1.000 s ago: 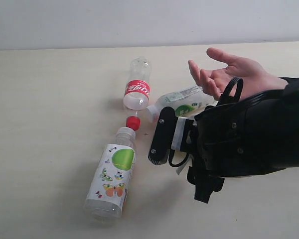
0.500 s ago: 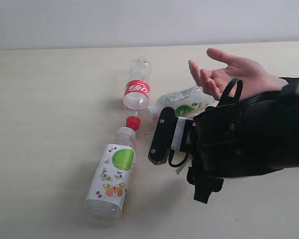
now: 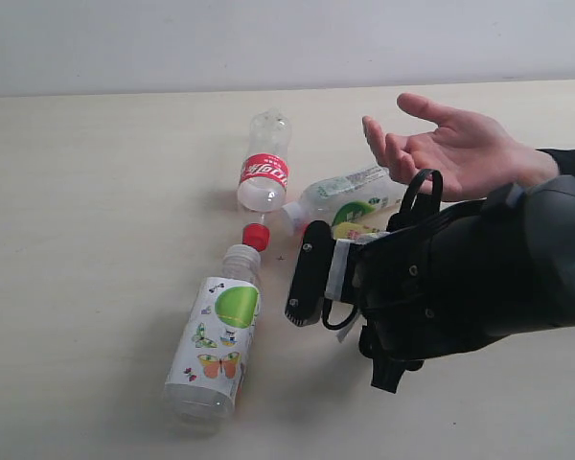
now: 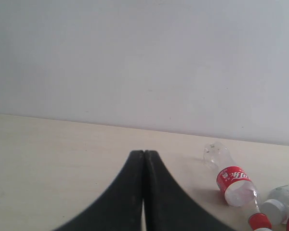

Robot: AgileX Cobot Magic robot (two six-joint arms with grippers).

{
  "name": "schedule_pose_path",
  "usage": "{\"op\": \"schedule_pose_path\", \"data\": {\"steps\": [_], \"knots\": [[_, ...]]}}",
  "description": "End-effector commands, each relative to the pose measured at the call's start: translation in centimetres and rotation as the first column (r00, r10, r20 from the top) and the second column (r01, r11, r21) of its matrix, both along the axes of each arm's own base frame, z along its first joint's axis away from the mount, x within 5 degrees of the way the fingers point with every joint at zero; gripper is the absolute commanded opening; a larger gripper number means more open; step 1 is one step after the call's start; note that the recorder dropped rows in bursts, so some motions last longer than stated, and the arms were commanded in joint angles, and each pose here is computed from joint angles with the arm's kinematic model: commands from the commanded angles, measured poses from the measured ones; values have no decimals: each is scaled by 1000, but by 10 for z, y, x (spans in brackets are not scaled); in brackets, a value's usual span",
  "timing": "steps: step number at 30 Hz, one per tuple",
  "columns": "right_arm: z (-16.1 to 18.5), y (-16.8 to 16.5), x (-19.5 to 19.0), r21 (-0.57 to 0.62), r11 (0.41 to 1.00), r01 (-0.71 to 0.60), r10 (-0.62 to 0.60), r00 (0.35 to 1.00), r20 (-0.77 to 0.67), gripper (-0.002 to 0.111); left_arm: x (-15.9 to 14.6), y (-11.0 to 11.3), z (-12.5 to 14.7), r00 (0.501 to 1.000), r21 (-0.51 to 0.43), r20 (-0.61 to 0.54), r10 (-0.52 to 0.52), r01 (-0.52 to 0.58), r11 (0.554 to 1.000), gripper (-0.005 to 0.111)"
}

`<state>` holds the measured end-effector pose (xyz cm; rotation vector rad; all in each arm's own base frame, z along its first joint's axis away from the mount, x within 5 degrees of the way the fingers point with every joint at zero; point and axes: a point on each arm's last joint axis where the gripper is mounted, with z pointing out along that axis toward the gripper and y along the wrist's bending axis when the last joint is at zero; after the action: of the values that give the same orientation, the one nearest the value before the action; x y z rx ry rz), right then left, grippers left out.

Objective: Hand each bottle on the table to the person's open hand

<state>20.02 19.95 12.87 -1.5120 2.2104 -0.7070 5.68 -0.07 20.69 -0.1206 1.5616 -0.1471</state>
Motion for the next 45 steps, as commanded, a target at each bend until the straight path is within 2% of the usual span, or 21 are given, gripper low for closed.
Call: {"op": "schedule_pose_path", "data": {"steps": [1, 20, 24, 45], "knots": [[2, 1, 5, 6, 1000, -8, 8, 1000, 30, 80, 0, 0, -1, 1000, 4, 4, 2, -2, 1000, 0], [-13, 4, 11, -20, 1000, -17, 18, 997, 79, 80, 0, 0, -1, 1000, 4, 4, 2, -2, 1000, 0], [-10, 4, 14, -7, 1000, 0, 1, 991, 134, 80, 0, 0, -1, 1000, 4, 4, 2, -2, 1000, 0], [-12, 6, 13, 20, 1000, -10, 8, 994, 109, 80, 0, 0, -1, 1000, 4, 4, 2, -2, 1000, 0]]}}
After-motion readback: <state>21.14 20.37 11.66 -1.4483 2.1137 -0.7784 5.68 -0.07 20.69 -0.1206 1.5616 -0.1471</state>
